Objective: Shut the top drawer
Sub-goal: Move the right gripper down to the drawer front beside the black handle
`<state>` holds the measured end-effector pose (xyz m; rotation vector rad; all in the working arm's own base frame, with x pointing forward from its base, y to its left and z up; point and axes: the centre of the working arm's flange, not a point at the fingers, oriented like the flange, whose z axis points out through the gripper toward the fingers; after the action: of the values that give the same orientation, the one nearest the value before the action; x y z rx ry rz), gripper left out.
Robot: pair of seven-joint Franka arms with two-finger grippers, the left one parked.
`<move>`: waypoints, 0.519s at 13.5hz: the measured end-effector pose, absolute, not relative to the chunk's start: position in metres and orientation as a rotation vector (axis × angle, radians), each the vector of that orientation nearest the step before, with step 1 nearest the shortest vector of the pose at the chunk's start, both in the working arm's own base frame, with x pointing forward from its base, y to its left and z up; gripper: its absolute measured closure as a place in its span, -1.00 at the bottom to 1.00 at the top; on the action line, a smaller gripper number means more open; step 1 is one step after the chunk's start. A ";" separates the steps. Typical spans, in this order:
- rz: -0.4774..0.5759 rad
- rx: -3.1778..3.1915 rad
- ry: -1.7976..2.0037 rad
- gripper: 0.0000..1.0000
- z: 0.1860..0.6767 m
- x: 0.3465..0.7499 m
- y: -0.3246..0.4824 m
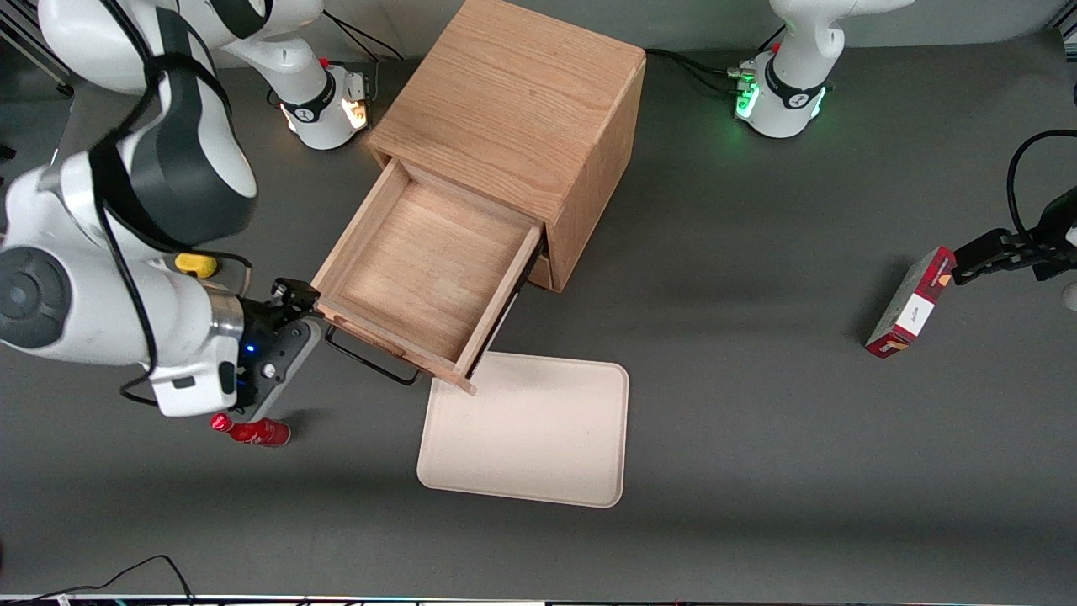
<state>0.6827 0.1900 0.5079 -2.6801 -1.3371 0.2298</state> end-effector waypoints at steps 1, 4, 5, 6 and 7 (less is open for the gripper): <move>0.235 -2.668 -1.334 -1.00 0.500 0.685 0.191; 0.251 -2.622 -1.324 -1.00 0.470 0.695 0.191; 0.254 -2.615 -1.321 -1.00 0.460 0.698 0.191; 0.260 -2.610 -1.319 -1.00 0.451 0.701 0.190; 0.269 -2.606 -1.316 -1.00 0.444 0.703 0.189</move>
<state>0.7028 0.1892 0.4444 -2.6060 -1.3157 0.2691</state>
